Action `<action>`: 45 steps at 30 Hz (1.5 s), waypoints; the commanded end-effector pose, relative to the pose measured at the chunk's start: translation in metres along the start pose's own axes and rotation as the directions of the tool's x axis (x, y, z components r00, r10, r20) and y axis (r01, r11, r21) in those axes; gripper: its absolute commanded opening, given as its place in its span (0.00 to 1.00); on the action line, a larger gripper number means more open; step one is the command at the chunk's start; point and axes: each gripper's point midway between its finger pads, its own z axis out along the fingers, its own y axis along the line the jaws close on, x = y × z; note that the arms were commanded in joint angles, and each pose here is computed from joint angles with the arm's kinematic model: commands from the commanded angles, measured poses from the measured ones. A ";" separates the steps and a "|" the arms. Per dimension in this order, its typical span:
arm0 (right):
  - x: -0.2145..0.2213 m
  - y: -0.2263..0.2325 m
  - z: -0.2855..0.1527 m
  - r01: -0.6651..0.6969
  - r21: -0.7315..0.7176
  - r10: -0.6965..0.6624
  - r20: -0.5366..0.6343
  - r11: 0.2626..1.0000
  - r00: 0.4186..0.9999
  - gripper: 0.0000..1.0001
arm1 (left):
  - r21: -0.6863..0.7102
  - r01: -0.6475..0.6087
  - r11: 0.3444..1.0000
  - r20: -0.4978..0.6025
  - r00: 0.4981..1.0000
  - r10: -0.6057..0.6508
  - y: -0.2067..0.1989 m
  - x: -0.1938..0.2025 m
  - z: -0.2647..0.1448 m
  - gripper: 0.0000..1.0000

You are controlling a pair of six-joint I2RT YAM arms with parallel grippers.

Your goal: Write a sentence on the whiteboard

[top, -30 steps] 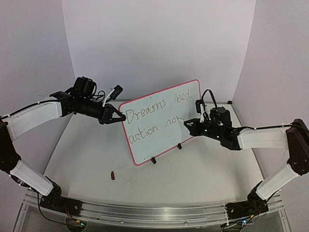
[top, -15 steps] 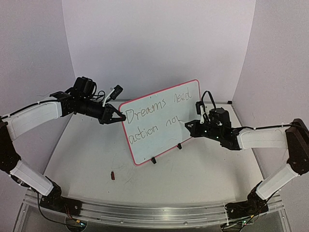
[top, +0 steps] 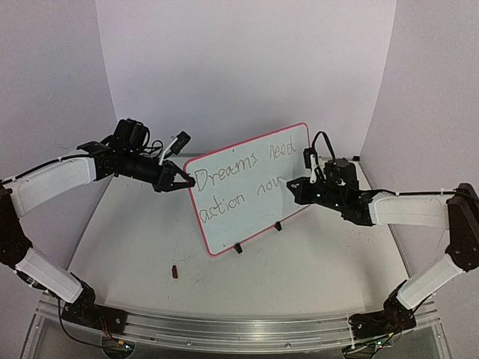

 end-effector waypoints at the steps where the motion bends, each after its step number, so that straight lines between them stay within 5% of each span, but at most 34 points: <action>1: -0.030 0.005 -0.005 0.014 0.002 -0.014 0.079 1.000 0.997 0.00 | 0.015 0.062 0.998 -0.174 0.983 -0.059 -0.002 0.051 0.018 0.00; 22: 0.018 -0.018 0.006 -0.008 0.069 0.009 -0.015 0.998 1.000 0.00 | 0.017 0.064 0.998 -0.176 0.982 -0.060 -0.002 0.052 0.018 0.00; 45: -0.016 -0.013 0.003 0.006 0.089 -0.010 0.046 0.996 0.999 0.00 | 0.022 0.065 0.998 -0.174 0.983 -0.060 -0.003 0.051 0.019 0.00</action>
